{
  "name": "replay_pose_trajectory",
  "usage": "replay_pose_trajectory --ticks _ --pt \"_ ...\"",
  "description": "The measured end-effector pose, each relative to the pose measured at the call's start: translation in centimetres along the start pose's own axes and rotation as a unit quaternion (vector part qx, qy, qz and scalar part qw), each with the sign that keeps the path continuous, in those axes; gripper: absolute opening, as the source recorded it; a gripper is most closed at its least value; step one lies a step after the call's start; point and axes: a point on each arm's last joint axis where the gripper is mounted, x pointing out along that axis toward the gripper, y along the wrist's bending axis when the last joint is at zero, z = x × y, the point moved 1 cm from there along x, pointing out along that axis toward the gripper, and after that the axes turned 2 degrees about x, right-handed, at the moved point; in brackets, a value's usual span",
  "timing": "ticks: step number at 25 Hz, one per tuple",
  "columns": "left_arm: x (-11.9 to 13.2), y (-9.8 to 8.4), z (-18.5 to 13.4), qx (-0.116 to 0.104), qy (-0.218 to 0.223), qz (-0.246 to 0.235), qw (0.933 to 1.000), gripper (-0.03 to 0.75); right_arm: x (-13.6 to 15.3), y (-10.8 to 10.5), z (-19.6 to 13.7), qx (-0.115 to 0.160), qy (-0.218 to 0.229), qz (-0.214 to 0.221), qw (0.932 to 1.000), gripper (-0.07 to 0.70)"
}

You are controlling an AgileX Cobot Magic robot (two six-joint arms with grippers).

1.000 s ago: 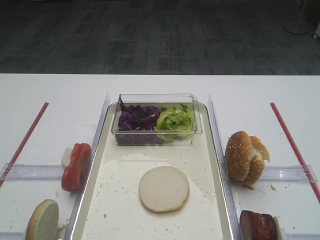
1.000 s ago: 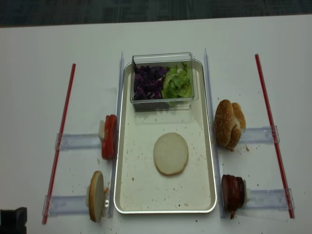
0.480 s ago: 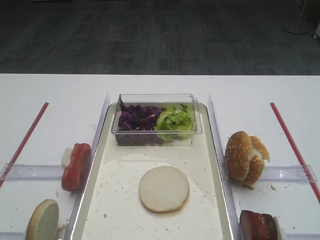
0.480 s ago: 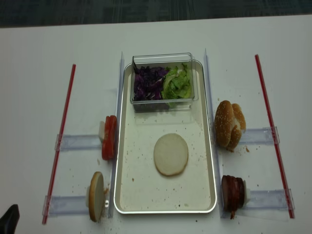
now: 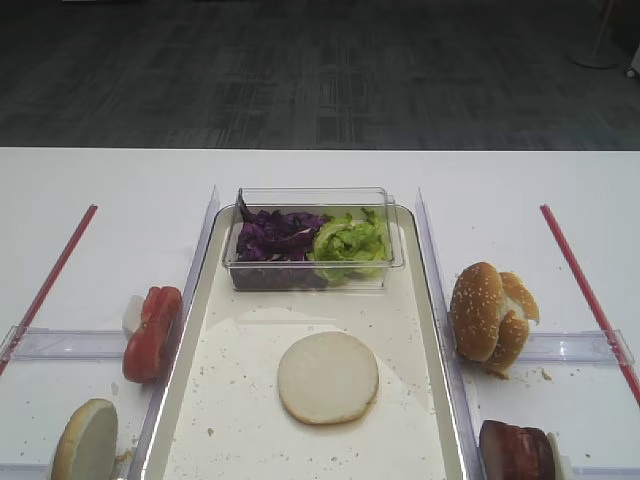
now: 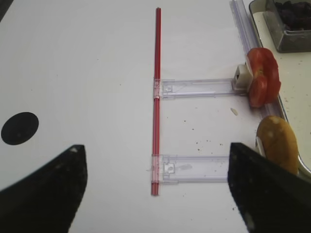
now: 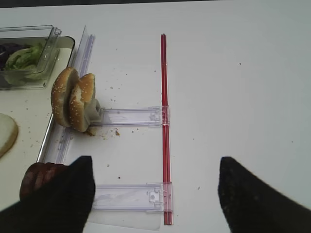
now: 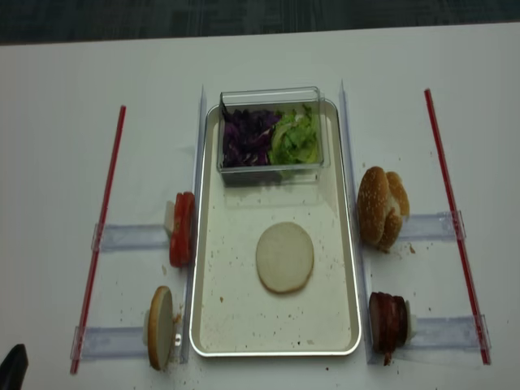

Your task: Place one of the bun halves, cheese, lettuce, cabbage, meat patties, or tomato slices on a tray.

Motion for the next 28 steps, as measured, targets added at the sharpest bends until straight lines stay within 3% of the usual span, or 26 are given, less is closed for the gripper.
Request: replay_pose_trajectory --ticks 28 --pt "0.00 0.00 0.00 0.000 0.000 0.000 1.0000 0.545 0.00 0.00 0.00 0.000 0.000 0.000 1.0000 0.552"
